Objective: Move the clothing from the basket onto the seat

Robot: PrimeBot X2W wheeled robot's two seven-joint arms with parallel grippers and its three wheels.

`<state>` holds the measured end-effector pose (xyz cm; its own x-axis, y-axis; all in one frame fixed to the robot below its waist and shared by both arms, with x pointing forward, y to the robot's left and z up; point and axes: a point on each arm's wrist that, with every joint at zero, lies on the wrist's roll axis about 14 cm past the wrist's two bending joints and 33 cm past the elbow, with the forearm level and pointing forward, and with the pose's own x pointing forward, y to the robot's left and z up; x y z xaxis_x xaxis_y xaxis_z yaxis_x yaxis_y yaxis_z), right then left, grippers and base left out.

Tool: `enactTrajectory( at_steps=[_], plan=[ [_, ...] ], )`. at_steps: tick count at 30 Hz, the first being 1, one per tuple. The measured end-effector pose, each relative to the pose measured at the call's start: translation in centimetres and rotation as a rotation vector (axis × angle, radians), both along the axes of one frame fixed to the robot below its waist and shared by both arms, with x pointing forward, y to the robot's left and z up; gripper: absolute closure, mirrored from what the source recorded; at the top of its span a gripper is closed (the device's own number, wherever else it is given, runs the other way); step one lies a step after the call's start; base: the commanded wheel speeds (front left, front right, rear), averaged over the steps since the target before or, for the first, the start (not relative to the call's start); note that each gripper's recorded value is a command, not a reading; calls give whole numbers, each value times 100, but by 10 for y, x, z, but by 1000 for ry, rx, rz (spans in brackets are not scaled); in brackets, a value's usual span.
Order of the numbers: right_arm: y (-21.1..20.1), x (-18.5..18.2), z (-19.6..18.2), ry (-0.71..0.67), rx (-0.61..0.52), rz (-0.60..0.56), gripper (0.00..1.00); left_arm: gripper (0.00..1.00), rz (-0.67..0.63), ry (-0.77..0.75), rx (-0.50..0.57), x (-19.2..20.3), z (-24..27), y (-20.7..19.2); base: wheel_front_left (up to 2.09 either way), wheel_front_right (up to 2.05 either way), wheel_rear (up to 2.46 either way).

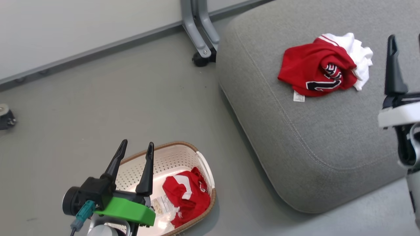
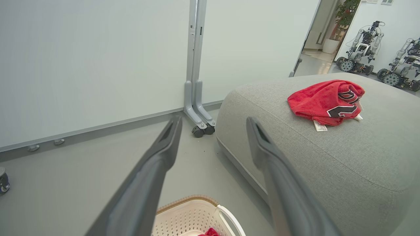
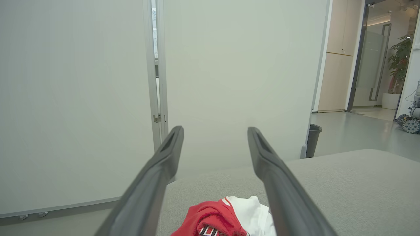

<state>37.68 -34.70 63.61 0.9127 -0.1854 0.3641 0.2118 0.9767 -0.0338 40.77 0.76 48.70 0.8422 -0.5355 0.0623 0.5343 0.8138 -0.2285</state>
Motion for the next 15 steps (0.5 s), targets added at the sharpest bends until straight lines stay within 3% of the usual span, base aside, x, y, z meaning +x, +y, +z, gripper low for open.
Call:
enactTrajectory(
  at_steps=[9, 15],
  plan=[
    [95, -3, -26, 11, 66, 240, 0, 0, 186, -19, -10, -12, 13, 58, 0, 0, 0],
    [150, -5, -62, 95, 120, 363, 0, 0, 311, -26, -31, -21, 19, 98, 0, 0, 0]
  ],
)
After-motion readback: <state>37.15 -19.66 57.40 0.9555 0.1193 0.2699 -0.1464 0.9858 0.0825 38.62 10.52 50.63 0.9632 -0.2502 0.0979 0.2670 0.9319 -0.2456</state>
